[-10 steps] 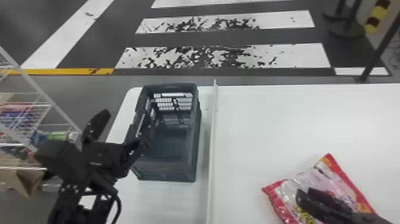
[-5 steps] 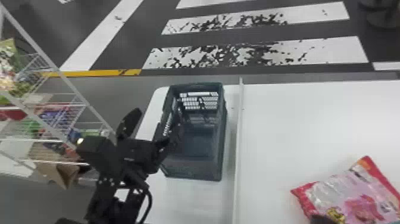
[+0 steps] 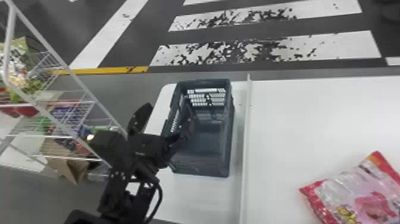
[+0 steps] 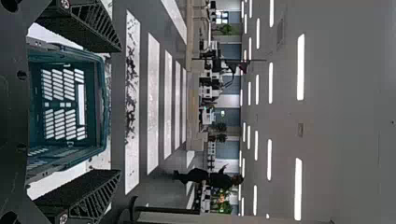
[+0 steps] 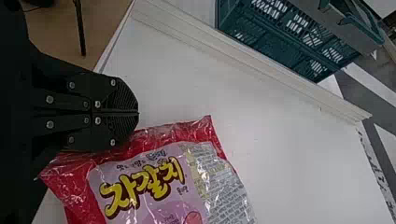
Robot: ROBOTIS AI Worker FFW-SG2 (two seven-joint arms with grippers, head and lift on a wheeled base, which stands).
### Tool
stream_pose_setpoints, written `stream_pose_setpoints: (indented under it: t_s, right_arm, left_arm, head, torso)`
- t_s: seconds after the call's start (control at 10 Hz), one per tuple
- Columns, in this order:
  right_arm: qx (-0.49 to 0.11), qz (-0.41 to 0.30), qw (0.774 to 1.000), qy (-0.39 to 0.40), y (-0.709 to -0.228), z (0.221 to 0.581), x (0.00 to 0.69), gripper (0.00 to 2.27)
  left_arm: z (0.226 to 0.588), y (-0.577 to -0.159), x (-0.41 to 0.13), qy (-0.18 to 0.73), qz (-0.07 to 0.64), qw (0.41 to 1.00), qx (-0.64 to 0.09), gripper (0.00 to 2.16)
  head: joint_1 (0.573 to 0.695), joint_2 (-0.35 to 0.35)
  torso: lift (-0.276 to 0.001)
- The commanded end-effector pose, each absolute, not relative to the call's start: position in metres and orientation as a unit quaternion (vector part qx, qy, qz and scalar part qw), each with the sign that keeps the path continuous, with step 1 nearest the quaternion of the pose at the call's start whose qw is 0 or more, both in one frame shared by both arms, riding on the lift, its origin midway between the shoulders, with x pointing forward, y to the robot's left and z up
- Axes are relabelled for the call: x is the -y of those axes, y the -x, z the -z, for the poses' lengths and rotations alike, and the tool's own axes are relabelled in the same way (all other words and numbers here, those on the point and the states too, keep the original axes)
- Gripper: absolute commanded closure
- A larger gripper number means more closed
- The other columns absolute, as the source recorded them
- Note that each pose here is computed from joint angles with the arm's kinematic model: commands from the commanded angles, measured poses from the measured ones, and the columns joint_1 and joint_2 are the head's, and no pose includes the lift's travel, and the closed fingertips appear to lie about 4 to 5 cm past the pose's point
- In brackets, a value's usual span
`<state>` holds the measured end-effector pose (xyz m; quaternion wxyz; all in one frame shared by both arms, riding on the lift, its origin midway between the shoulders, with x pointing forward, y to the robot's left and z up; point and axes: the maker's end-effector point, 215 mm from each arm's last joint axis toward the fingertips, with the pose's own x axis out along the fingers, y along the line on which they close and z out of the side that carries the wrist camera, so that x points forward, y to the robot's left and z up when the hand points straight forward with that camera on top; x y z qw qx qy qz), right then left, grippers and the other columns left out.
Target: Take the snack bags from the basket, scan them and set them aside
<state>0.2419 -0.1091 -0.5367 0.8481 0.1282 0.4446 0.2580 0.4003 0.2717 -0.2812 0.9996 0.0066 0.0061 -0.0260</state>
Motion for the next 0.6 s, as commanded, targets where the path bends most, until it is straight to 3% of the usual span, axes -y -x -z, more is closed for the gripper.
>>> stream_pose_setpoints:
  t_s: [0.0, 0.5]
  right_arm:
    - [-0.448, -0.241, 0.853, -0.118, -0.245, 0.544, 0.125, 2.26]
    - [-0.447, -0.152, 0.877, -0.088, -0.264, 0.555, 0.203, 2.26]
  left_arm:
    - [0.28, -0.4, -0.271, -0.007, 0.027, 1.0, -0.004, 0.07]
    - [0.279, -0.4, -0.261, -0.003, 0.035, 0.999, -0.003, 0.07]
  head:
    - [0.695, 0.294]
    - [0.695, 0.155]
  torso:
    - [-0.075]
    - [-0.075]
